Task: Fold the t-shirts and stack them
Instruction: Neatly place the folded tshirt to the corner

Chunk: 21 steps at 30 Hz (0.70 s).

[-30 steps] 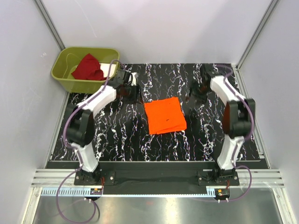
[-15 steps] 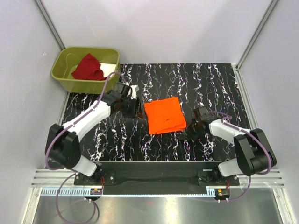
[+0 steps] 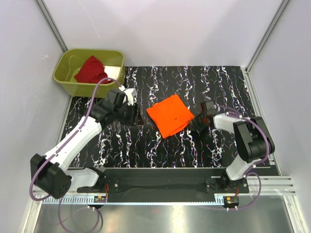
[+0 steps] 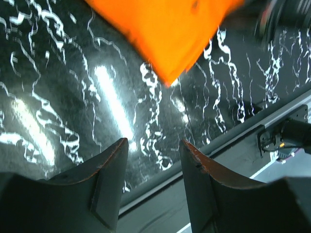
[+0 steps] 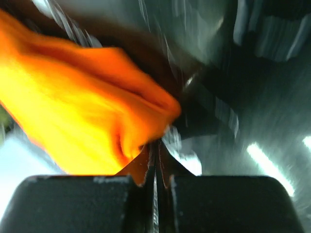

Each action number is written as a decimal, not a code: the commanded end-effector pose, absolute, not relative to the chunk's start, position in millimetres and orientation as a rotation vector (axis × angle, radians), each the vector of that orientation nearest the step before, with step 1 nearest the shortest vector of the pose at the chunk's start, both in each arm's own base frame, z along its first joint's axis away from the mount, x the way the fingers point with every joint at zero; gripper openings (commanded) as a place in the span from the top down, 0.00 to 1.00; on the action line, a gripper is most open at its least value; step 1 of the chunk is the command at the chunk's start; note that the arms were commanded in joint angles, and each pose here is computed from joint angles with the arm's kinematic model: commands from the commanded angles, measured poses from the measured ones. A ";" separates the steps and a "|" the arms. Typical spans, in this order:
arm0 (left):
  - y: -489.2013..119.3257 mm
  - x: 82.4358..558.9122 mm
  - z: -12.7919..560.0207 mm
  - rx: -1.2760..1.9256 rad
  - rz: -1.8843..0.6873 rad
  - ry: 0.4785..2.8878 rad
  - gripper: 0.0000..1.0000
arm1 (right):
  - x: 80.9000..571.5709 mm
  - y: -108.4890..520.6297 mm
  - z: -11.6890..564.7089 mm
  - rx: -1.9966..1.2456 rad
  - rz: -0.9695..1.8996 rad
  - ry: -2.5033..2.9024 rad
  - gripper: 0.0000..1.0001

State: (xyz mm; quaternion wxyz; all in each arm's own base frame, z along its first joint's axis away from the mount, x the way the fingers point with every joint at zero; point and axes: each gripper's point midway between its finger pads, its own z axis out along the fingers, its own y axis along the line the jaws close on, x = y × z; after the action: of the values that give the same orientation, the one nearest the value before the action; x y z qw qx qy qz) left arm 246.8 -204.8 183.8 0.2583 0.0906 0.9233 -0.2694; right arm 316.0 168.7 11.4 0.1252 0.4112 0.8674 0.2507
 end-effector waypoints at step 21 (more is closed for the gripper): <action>-213.1 235.7 193.5 0.283 -0.828 2.476 0.49 | 406.4 145.5 73.9 0.582 0.826 2.501 0.00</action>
State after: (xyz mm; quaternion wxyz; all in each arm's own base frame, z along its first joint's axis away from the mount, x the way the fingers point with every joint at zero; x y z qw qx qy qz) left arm 228.3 -201.1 175.3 0.2337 0.0888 0.9280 -0.2764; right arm 393.0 125.2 57.2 0.2000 0.2298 0.9243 0.2300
